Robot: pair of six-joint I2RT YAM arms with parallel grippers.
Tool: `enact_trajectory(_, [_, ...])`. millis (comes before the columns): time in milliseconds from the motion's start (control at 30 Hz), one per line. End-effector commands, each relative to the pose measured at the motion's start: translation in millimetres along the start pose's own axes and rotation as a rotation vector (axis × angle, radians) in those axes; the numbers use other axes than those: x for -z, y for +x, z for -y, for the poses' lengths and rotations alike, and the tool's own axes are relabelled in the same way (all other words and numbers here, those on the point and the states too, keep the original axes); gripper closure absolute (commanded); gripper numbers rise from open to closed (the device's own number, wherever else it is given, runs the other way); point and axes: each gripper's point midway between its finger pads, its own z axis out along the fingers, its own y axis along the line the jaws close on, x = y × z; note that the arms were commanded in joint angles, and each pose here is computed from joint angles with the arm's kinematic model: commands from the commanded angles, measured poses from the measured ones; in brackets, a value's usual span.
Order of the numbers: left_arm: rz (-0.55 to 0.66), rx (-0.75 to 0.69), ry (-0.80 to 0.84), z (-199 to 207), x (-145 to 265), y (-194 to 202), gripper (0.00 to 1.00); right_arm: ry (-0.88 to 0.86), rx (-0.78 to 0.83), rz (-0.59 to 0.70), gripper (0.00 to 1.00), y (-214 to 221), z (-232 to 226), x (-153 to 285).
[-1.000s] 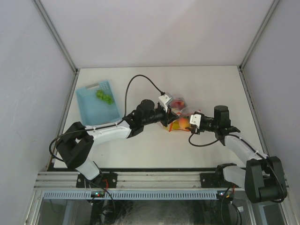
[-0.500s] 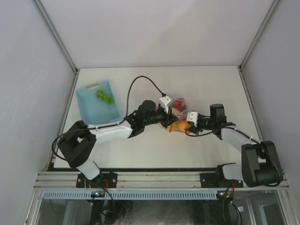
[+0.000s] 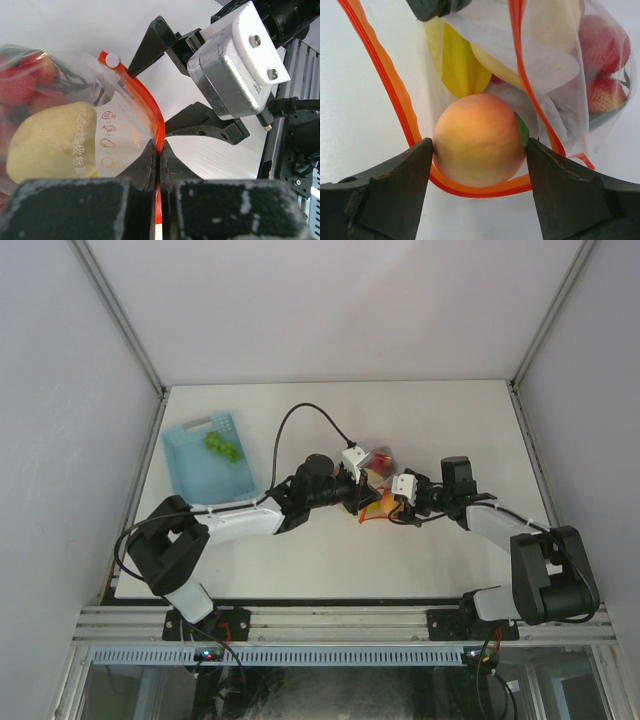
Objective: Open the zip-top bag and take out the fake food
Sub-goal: Pick up the fake fruit from the zipper food storage bag.
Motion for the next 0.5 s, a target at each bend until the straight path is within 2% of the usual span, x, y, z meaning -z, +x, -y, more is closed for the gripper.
enact_trajectory(0, [0.026, 0.0, 0.031, 5, 1, -6, 0.98, -0.024, -0.07, -0.082, 0.27, 19, -11, -2])
enact_trajectory(200, [0.029, 0.001, 0.036, 6, 1, -6, 0.98, -0.022, -0.109, -0.126, 0.27, 25, -5, -10])
enact_trajectory(367, [0.03, 0.004, 0.031, 5, 1, -6, 0.98, -0.04, -0.161, -0.186, 0.37, 31, 1, -19])
enact_trajectory(467, [0.033, 0.006, 0.022, 4, 3, -6, 0.99, -0.036, -0.172, -0.214, 0.38, 34, 4, -23])
